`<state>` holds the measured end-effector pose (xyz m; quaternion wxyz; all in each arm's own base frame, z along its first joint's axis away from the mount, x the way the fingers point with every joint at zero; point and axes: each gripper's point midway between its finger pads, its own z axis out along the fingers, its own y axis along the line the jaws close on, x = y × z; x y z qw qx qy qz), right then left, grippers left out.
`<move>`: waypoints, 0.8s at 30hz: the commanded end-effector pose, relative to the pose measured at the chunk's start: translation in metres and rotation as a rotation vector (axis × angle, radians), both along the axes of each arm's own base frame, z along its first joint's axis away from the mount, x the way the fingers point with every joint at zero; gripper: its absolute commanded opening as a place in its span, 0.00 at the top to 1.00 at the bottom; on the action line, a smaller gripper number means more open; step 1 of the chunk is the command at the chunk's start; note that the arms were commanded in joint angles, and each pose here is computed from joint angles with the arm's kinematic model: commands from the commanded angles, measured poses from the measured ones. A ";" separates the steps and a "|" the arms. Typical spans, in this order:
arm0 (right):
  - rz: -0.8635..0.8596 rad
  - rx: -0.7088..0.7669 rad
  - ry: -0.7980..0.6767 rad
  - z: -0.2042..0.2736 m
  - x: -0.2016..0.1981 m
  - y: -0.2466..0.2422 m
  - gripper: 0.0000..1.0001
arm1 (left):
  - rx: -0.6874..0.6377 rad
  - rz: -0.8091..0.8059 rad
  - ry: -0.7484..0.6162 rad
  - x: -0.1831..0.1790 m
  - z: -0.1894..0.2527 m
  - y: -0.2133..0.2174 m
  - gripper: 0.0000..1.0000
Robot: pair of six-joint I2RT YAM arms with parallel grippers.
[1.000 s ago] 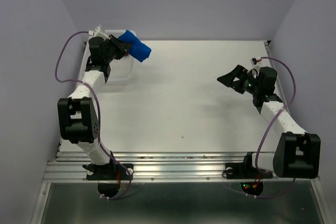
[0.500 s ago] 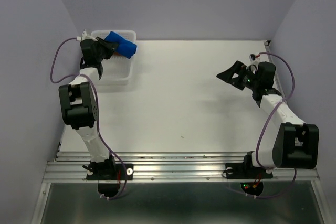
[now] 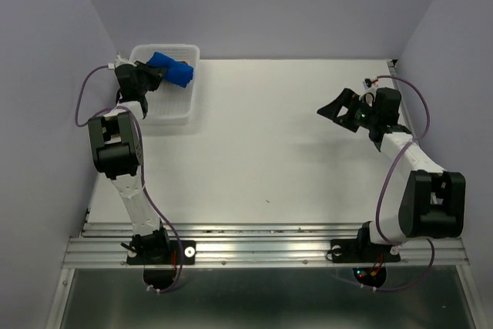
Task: Roll the towels
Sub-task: Place the rolled towel into the container
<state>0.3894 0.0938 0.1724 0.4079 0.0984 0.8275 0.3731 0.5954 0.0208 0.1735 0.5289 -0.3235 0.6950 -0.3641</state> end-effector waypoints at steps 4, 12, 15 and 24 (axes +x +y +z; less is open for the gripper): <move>0.000 -0.038 -0.043 0.014 0.015 0.001 0.00 | 0.007 0.011 -0.096 0.010 0.023 0.006 1.00; -0.013 -0.048 -0.039 0.012 0.019 -0.002 0.00 | 0.003 0.060 -0.035 0.012 -0.009 0.018 1.00; -0.016 -0.046 -0.042 0.013 0.021 -0.002 0.00 | -0.008 0.085 -0.009 0.011 -0.022 0.022 1.00; -0.024 -0.031 -0.045 0.011 0.026 -0.001 0.00 | -0.033 0.134 0.028 0.009 -0.035 0.033 1.00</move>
